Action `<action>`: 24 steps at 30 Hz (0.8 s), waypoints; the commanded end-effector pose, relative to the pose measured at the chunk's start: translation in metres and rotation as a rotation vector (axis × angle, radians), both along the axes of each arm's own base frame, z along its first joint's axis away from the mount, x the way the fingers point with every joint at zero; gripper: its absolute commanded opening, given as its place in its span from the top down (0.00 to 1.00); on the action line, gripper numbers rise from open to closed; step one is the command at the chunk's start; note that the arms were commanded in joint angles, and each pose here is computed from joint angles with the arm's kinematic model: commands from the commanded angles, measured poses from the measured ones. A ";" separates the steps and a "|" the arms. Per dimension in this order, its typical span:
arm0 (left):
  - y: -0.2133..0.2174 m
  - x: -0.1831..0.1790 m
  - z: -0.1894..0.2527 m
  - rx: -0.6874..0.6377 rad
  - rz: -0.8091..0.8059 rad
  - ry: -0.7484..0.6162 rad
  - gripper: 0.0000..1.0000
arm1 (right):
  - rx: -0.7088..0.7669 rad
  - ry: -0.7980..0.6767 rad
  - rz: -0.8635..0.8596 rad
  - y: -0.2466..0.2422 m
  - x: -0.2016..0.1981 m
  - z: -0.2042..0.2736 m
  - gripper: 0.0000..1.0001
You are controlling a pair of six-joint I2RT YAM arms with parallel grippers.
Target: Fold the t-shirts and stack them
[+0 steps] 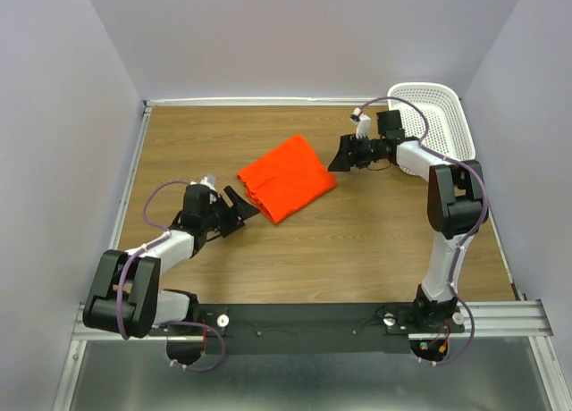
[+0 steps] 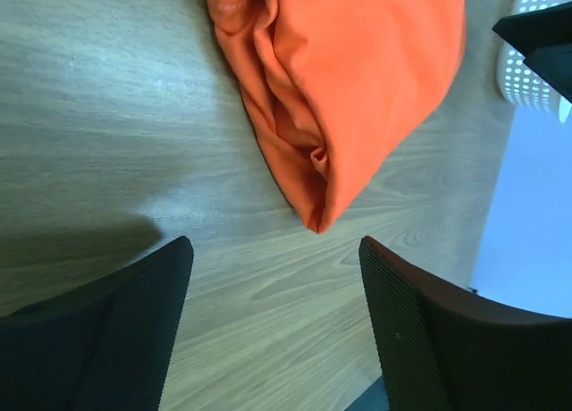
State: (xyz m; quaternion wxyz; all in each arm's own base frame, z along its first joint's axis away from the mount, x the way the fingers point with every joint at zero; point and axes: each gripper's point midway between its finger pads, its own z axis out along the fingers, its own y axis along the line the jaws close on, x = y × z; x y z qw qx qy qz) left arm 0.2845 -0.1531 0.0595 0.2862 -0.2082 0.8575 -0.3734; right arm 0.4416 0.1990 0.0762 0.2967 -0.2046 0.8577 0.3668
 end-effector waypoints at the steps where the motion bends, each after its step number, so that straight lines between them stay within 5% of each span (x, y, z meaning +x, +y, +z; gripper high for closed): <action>1: -0.013 0.020 0.029 -0.118 0.038 -0.108 0.16 | 0.022 -0.018 0.028 0.001 -0.006 0.012 0.14; 11: -0.031 0.052 -0.002 -0.111 0.029 -0.020 0.18 | 0.021 -0.018 0.029 0.001 -0.007 0.011 0.14; 17: -0.039 0.059 -0.027 -0.083 0.009 0.035 0.48 | 0.020 -0.022 0.030 0.001 -0.007 0.013 0.14; 21: -0.030 0.065 -0.042 -0.026 0.010 0.055 1.00 | 0.021 -0.026 0.030 0.001 -0.007 0.015 0.14; 24: -0.006 0.075 -0.048 0.052 0.021 0.061 1.00 | 0.020 -0.038 0.031 0.000 -0.007 0.020 0.14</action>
